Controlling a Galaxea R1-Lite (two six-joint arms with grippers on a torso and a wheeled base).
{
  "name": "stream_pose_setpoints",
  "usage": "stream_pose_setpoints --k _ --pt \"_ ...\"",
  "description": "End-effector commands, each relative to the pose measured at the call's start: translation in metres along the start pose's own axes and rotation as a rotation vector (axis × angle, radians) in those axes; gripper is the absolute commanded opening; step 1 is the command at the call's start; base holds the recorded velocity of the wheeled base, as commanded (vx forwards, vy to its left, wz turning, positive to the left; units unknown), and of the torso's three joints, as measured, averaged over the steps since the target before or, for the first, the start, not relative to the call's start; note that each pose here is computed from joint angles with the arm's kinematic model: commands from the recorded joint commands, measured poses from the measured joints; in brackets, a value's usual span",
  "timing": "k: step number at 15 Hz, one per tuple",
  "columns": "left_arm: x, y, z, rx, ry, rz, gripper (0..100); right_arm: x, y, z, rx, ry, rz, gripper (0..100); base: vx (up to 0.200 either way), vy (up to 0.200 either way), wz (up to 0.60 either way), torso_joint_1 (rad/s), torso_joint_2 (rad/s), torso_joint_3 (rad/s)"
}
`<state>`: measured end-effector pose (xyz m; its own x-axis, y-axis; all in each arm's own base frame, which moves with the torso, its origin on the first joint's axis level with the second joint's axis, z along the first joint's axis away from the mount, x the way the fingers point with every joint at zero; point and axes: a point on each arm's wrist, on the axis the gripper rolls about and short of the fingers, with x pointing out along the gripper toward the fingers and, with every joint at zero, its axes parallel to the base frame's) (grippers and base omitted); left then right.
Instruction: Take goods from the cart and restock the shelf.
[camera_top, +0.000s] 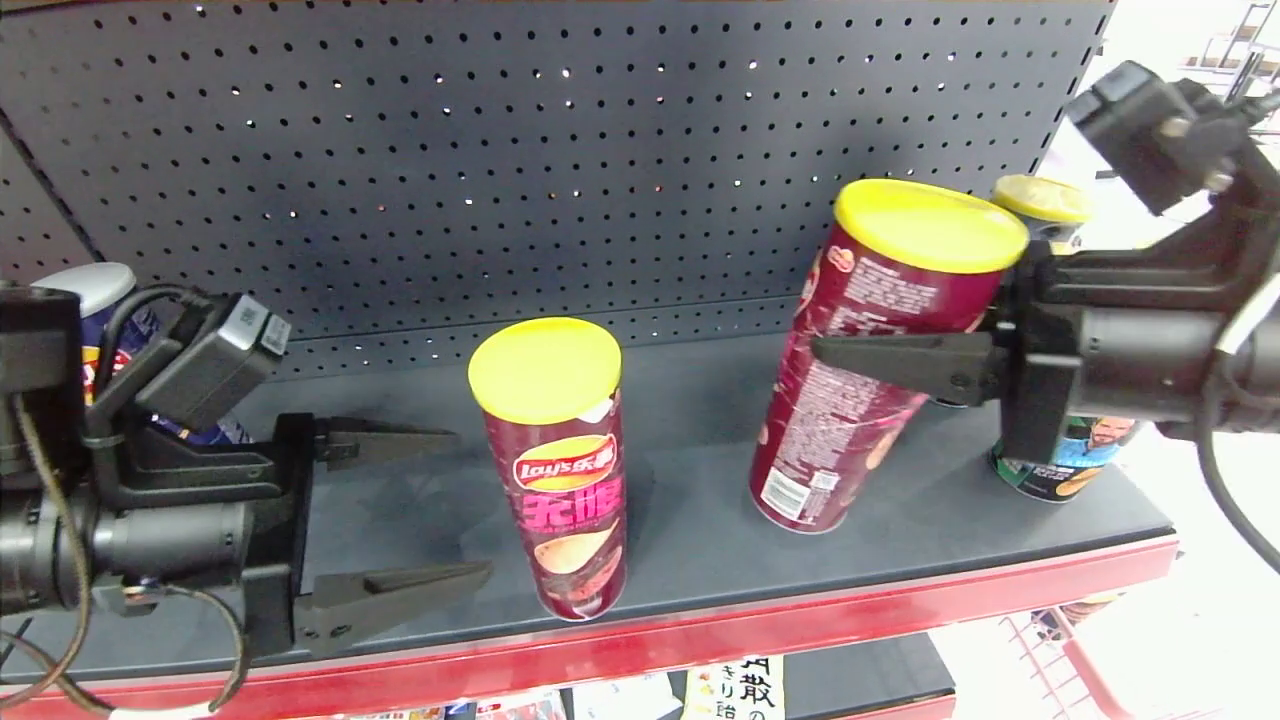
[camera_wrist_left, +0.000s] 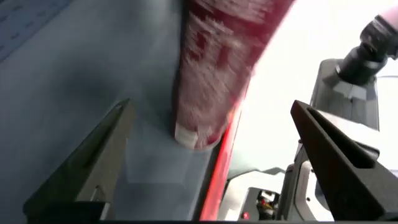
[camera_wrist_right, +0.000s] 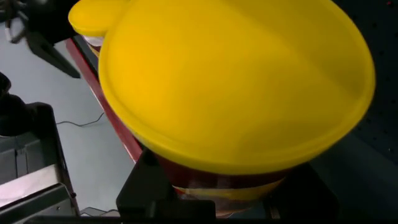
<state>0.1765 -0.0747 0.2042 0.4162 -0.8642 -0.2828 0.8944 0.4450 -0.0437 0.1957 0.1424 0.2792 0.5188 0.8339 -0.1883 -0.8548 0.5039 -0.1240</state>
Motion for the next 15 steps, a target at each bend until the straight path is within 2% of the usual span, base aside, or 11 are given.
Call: stream_pose_setpoints --k 1,2,3,4,5,8,10,12,15 --pt "-0.032 -0.019 -0.006 -0.013 -0.049 0.087 100 0.055 -0.02 -0.011 0.018 0.067 0.024 0 0.0 0.0 0.0 0.0 0.0 0.0" --pt "-0.037 -0.023 -0.007 -0.024 -0.058 0.105 100 0.063 -0.023 -0.012 0.02 0.072 0.027 0 0.0 0.0 0.0 0.0 0.0 0.0" --pt "-0.048 -0.034 -0.012 -0.071 -0.078 0.142 100 0.081 -0.03 -0.013 0.022 0.075 0.029 0 0.0 0.0 0.0 0.0 0.0 0.0" --pt "-0.051 -0.039 -0.016 -0.094 -0.083 0.164 100 0.09 -0.035 -0.013 0.021 0.073 0.029 0 0.0 0.0 0.0 0.0 0.0 0.0" --pt "-0.055 -0.044 -0.021 -0.104 -0.085 0.185 100 0.101 -0.04 -0.011 0.018 0.066 0.029 0 0.0 0.0 0.0 0.0 0.0 0.0" --pt "-0.061 -0.051 -0.028 -0.098 -0.089 0.237 100 0.122 -0.049 -0.012 0.007 0.059 0.03 0 0.0 0.0 0.0 0.0 0.0 0.0" --pt "-0.063 -0.053 -0.029 -0.098 -0.092 0.242 100 0.132 -0.049 -0.012 0.003 0.056 0.039 0 0.0 0.0 0.0 0.0 0.0 0.0" --pt "-0.063 -0.053 -0.028 -0.124 -0.099 0.244 100 0.145 -0.053 -0.01 -0.005 0.04 0.042 0 0.0 0.0 0.0 0.0 0.0 0.0" --pt "-0.065 -0.055 -0.028 -0.12 -0.109 0.273 100 0.165 -0.061 -0.01 -0.013 0.02 0.04 0 0.0 0.0 0.0 0.0 0.0 0.0"
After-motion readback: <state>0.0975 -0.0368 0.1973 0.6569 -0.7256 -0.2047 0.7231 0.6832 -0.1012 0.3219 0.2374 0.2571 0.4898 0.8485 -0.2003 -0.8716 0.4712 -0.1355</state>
